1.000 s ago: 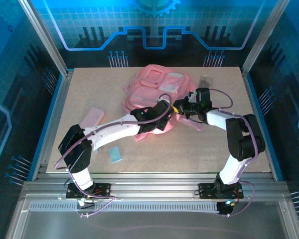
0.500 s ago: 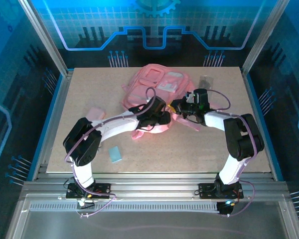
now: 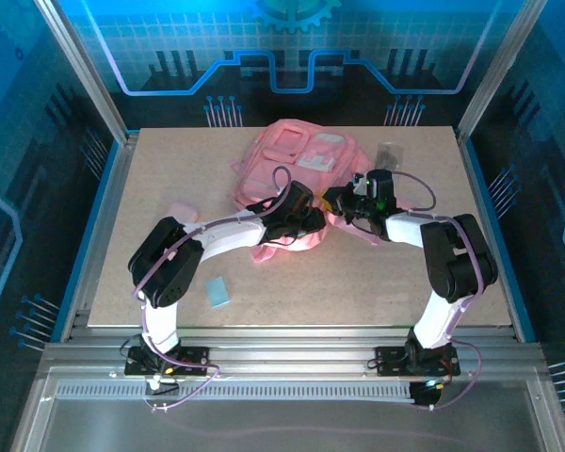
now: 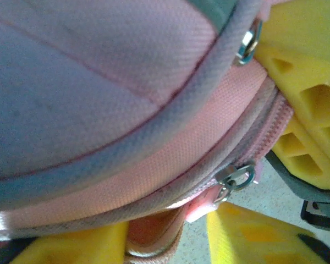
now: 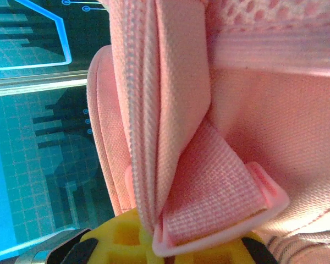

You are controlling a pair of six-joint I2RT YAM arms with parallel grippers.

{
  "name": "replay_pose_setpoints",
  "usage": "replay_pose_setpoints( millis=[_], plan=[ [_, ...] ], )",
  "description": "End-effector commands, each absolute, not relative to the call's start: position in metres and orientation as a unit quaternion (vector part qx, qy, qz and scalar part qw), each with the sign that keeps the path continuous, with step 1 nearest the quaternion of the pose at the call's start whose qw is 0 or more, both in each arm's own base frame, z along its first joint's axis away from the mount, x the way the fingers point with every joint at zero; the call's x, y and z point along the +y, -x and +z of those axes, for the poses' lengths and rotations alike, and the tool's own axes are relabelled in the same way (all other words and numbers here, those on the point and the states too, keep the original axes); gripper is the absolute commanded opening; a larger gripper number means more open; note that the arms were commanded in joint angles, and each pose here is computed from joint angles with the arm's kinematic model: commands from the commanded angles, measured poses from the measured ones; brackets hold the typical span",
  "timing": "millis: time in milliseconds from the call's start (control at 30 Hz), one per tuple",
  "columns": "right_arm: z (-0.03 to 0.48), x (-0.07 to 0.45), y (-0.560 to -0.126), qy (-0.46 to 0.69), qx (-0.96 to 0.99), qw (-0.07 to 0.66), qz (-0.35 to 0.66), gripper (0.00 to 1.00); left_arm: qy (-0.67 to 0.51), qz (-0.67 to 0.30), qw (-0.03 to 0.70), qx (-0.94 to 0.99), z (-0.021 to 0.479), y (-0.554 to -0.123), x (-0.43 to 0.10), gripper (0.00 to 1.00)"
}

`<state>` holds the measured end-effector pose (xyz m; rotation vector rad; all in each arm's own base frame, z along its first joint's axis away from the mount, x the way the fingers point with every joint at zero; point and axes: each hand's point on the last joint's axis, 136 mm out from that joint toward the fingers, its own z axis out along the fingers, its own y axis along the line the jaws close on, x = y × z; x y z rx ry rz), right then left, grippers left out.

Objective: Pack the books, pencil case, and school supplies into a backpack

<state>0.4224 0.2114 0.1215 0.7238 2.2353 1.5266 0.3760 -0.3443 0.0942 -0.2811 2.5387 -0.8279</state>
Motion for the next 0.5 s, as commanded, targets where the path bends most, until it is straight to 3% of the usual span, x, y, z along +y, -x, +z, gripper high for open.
replay_pose_setpoints(
  millis=[0, 100, 300, 467],
  plan=[
    [0.141, 0.23, -0.411, -0.199, 0.774, 0.158, 0.58, 0.0, 0.078, -0.358, 0.243, 0.898, 0.129, -0.38, -0.364, 0.33],
    [0.127, 0.218, -0.41, -0.215, 0.781, 0.158, 0.565, 0.0, 0.049, -0.323, 0.263, 0.908, 0.147, -0.371, -0.356, 0.34],
    [0.127, 0.217, -0.413, -0.214, 0.781, 0.158, 0.565, 0.0, 0.013, -0.271, 0.284, 0.92, 0.159, -0.358, -0.351, 0.58],
    [0.133, 0.219, -0.415, -0.209, 0.778, 0.16, 0.57, 0.0, 0.011, -0.214, 0.293, 0.932, 0.133, -0.366, -0.344, 0.57]
  ],
)
